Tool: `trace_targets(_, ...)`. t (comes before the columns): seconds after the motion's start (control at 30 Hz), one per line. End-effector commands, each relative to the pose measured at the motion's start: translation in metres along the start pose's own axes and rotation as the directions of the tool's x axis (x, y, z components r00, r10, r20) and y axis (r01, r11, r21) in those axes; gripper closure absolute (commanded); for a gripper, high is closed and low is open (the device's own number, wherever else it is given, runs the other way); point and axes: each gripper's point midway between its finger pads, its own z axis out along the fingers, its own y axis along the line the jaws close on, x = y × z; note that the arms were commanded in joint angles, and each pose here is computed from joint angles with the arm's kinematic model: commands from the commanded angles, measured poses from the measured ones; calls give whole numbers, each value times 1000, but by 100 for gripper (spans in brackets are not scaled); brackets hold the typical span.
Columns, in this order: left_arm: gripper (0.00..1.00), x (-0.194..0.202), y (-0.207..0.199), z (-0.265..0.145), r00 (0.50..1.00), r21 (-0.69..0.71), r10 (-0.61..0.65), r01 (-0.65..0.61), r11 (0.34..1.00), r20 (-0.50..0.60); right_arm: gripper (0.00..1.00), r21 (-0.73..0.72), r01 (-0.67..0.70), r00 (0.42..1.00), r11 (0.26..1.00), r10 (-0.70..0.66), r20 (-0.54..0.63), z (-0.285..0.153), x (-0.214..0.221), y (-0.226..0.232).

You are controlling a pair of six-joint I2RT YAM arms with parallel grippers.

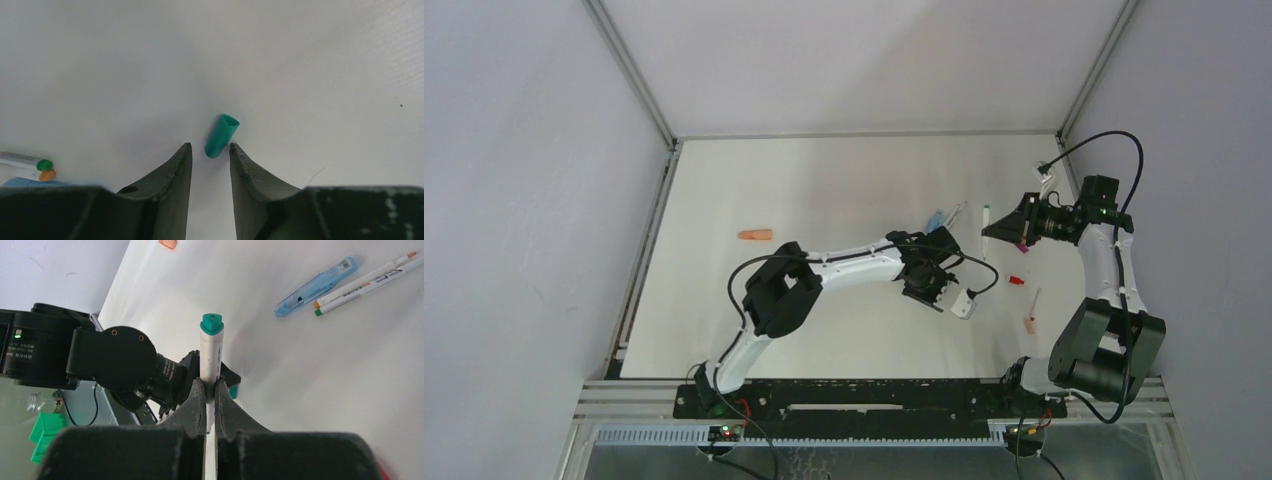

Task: Insert the pens into the pen caps
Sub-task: Move the pen cap to the center of the board.

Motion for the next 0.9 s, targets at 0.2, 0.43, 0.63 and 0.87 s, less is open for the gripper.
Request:
trace_targets(0.2, 76, -9, -8, 1, 998, 29, 49, -48, 998, -28, 100, -23, 10, 1000, 1000, -9, 30, -5, -5, 6)
trace_targets(0.43, 98, -6, -24, -7, 999, 59, -25, 28, 998, -49, 100, -21, 11, 999, 1000, -10, 34, -6, -6, 7)
trace_targets(0.63, 100, 1, -47, -21, 970, 49, -228, 233, 971, -82, 100, -19, 9, 999, 1000, -8, 32, -6, -5, 6)
trace_targets(0.87, 100, 9, -79, -28, 826, -21, -557, 558, 830, -84, 100, -17, 4, 1000, 1000, -4, 19, -3, -3, 5)
